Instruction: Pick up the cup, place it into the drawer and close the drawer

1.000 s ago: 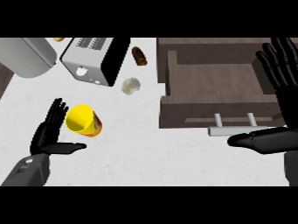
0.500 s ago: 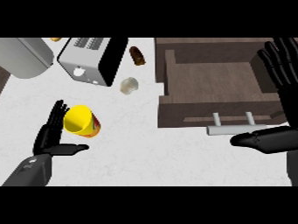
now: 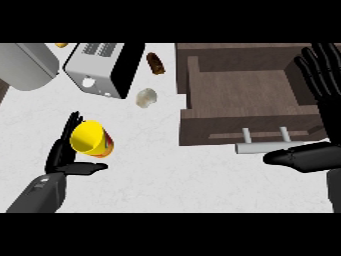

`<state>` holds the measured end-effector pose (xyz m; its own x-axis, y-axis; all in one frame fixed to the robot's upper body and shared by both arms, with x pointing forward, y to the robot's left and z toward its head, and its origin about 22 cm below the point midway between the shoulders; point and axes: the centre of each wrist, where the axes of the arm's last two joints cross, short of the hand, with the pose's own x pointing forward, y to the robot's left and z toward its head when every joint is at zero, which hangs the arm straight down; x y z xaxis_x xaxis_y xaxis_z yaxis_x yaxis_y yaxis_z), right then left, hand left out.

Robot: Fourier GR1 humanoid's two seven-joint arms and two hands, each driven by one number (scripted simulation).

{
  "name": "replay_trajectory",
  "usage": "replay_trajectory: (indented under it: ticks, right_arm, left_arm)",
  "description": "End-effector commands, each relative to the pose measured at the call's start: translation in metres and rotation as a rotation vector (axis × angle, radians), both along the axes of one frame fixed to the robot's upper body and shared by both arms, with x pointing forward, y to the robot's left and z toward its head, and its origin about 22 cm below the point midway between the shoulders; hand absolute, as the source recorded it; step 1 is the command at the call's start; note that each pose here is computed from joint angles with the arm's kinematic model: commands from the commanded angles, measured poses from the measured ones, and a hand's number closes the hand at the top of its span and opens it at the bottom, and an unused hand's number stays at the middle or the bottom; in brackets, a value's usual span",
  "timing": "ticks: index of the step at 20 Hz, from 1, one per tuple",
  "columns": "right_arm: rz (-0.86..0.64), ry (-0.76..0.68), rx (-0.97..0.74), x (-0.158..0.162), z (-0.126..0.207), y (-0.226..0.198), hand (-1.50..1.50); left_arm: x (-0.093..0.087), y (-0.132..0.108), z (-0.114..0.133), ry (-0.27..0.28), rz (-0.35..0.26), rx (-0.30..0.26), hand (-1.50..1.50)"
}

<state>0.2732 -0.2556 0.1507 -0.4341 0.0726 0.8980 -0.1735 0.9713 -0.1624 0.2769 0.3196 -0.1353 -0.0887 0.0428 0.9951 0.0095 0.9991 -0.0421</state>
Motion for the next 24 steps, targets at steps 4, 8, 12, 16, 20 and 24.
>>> replay_trajectory:
  ticks: [4,8,12,16,20,24]
  right_arm:
    - [0.022,-0.012,-0.015,0.003,0.01,0.002,-1.5]
    - [0.0,0.012,-0.01,0.006,0.006,0.003,-1.5]
    - [0.013,0.009,-0.01,0.0,0.001,0.01,-1.5]
    - [0.005,-0.008,-0.014,0.002,0.008,-0.001,-1.5]
    - [-0.009,0.021,-0.013,0.001,0.001,-0.006,-1.5]
    - [-0.017,-0.011,-0.017,0.0,0.008,-0.017,-1.5]
  left_arm:
    - [0.0,-0.022,-0.007,-0.062,-0.095,-0.155,-1.5]
    - [0.014,-0.01,0.008,-0.157,-0.14,-0.125,1.5]
    - [0.026,-0.034,0.011,-0.276,0.032,0.053,1.5]
    - [0.017,-0.02,0.009,-0.349,0.114,0.065,1.5]
    - [0.017,-0.041,0.003,-0.361,0.264,0.035,1.5]
    - [0.018,-0.048,0.004,-0.433,0.176,-0.12,1.5]
